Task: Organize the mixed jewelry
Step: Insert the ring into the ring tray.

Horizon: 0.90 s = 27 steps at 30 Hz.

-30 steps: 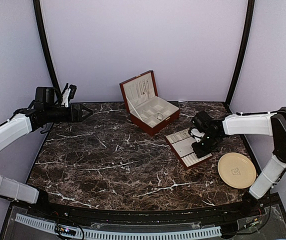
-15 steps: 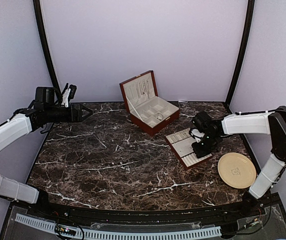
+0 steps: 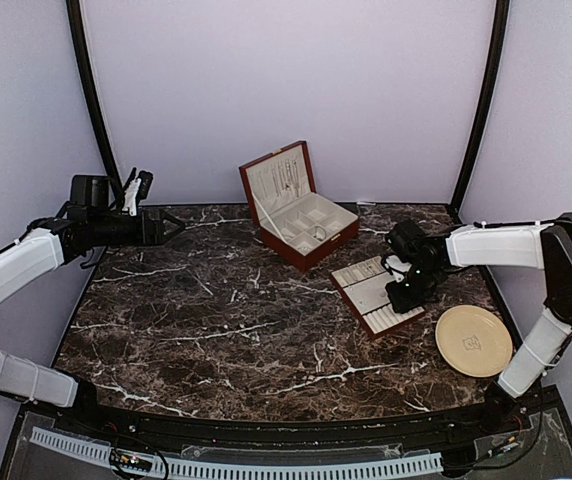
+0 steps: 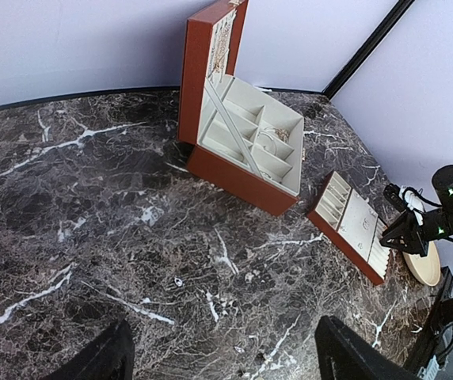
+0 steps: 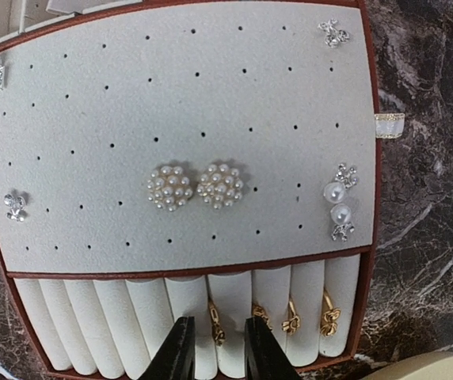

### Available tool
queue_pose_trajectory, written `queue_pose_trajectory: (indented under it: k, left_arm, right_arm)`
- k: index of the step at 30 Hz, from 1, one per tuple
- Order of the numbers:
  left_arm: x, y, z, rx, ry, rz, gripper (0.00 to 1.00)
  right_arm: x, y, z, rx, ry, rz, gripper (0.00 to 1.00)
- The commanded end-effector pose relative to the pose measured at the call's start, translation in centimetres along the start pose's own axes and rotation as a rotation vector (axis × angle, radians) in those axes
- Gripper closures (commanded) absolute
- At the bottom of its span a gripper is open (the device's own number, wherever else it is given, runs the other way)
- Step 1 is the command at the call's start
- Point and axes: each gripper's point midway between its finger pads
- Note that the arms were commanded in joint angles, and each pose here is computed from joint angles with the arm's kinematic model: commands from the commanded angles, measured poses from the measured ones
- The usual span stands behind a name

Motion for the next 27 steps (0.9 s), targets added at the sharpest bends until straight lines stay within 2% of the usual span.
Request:
queue_pose_trajectory:
  k: [1, 7, 16, 27]
  left_arm:
    - [0.3, -0.5, 0.8, -0.012, -0.027, -0.015, 0.19]
    - [0.3, -0.5, 0.7, -0.013, -0.027, -0.014, 0.19]
    - [0.2, -0.5, 0.6, -0.022, -0.023, -0.006, 0.19]
    - [0.3, -0.6, 0.7, -0.023, -0.027, -0.009, 0.19]
  right_arm:
    - [0.8, -0.1, 1.2, 0.009, -0.026, -0.018, 0.76]
    - [1.1, 0.0, 1.4, 0.015, -0.040, -0.027, 0.84]
    - [1.8, 0.5, 3.0, 0.054, -0.074, -0.035, 0.83]
    - [0.9, 0.2, 1.0, 0.027, -0.035, -0.035, 0.94]
Point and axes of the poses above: each gripper's point midway between its finger pads, its own z axis back along the fingers, its own y axis along the line the jaws close on, x = y × z, and after that the axes turned 13 degrees about -z, right-handed
